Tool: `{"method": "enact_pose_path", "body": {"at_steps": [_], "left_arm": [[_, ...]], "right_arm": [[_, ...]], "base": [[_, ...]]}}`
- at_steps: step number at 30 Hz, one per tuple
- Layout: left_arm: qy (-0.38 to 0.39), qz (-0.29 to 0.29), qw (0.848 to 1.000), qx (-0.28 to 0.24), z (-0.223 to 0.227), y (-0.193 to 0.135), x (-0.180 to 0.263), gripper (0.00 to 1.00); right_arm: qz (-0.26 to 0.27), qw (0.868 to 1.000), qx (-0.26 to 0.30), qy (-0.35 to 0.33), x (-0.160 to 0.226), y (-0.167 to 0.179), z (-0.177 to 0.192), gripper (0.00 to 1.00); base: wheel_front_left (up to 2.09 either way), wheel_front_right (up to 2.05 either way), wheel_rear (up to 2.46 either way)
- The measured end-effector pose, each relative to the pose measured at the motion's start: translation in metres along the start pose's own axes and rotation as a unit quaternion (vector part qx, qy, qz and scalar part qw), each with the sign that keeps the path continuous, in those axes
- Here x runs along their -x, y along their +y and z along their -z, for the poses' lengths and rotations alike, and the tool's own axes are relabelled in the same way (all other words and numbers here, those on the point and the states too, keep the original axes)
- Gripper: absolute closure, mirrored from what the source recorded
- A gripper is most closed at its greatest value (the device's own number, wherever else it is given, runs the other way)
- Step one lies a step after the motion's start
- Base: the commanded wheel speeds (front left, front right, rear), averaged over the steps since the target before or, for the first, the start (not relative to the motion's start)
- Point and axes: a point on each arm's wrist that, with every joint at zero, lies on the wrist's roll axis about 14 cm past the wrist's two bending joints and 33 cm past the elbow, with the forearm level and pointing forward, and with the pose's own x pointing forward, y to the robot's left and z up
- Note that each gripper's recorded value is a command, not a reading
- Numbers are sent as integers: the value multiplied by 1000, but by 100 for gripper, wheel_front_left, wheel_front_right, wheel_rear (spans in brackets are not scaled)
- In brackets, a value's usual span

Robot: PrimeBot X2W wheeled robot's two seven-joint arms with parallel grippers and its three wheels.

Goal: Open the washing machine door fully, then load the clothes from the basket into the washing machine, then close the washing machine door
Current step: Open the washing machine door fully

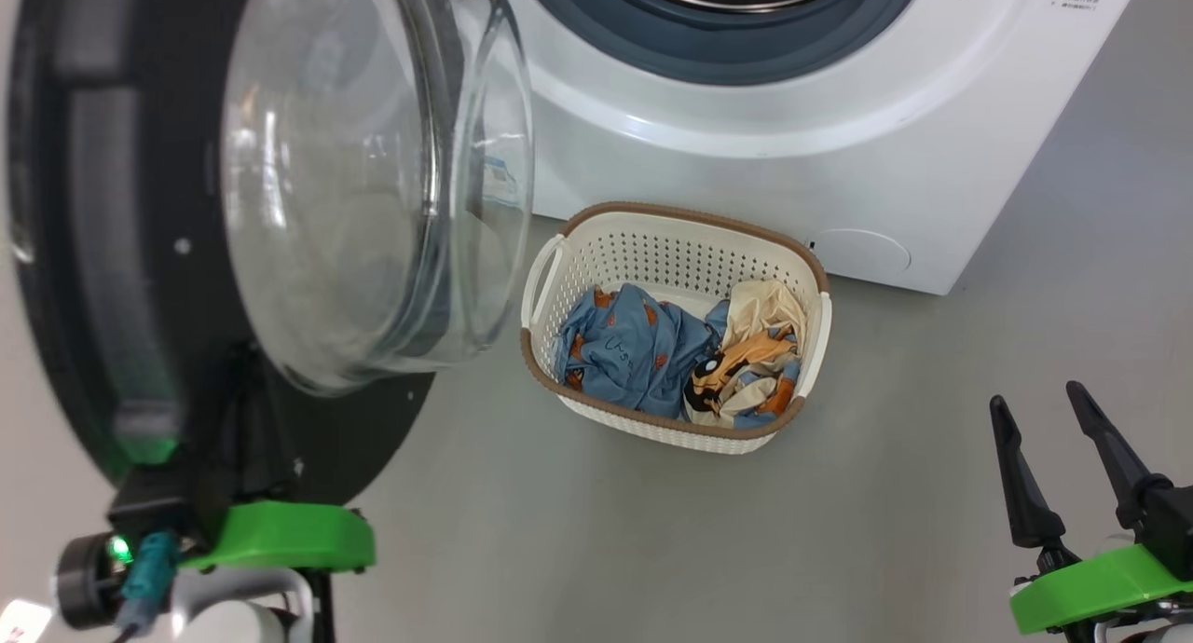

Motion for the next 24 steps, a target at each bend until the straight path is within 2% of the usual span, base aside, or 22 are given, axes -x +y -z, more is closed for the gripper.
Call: {"method": "enact_pose_path", "body": {"at_steps": [13,24], "left_arm": [[-2,-75,997,-19,6,64,-29,100],[13,-112,993,-18,21,108,-52,100]], "right_arm": [[10,1000,8,4,-12,-18,8,0],[21,1000,-2,4,-16,-29,12,0]], "base": [[0,0,0],[0,0,0]]}}
